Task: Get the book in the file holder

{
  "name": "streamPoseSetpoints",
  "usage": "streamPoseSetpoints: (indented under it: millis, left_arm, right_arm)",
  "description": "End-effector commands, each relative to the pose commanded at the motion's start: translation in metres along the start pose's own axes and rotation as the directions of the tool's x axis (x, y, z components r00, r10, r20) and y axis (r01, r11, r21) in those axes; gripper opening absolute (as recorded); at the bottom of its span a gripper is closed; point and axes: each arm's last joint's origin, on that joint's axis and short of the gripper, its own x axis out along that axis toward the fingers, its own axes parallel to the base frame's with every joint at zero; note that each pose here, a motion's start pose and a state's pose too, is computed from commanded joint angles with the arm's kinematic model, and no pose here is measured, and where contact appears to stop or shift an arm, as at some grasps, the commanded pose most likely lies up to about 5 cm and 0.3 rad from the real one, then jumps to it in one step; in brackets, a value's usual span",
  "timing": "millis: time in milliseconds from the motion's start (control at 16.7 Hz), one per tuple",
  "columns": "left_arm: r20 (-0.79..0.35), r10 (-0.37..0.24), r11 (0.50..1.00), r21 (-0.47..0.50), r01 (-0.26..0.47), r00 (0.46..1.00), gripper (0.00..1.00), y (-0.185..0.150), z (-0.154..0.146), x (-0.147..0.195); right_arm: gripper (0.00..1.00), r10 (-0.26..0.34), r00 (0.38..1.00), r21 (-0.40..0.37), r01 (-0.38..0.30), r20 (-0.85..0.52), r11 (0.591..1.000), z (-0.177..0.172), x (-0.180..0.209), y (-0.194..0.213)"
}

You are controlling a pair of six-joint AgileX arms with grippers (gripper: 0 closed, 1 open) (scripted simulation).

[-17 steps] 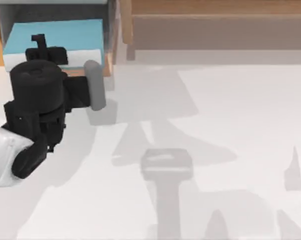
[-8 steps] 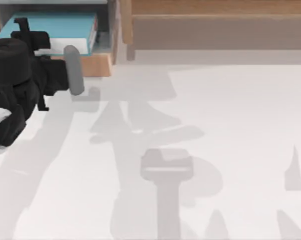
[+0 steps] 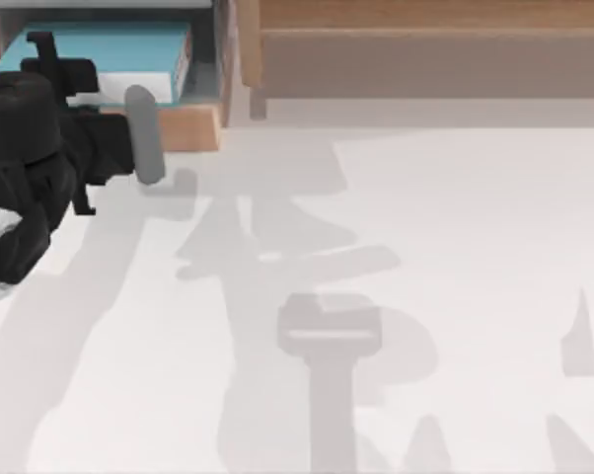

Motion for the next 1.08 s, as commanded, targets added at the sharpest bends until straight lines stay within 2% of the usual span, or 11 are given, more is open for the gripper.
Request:
streamPoseSetpoints:
  millis: [360,600,1080]
  left_arm:
    - [0.0,-0.001,1.0,0.0,0.001,1.0,0.0,0.002,-0.001,0.026]
    - [0.003,-0.005,1.0,0.002,0.005,1.0,0.0,0.001,0.0,0.028]
    - [0.003,-0.005,1.0,0.002,0.005,1.0,0.6,0.001,0.0,0.028]
  right_arm:
    - [1.0,0.0,1.0,0.0,0.0,0.0,1.0,0.0,0.0,0.0]
    - [1.0,0.0,1.0,0.0,0.0,0.0,1.0,0.0,0.0,0.0]
    - [1.0,0.0,1.0,0.0,0.0,0.0,1.0,0.0,0.0,0.0]
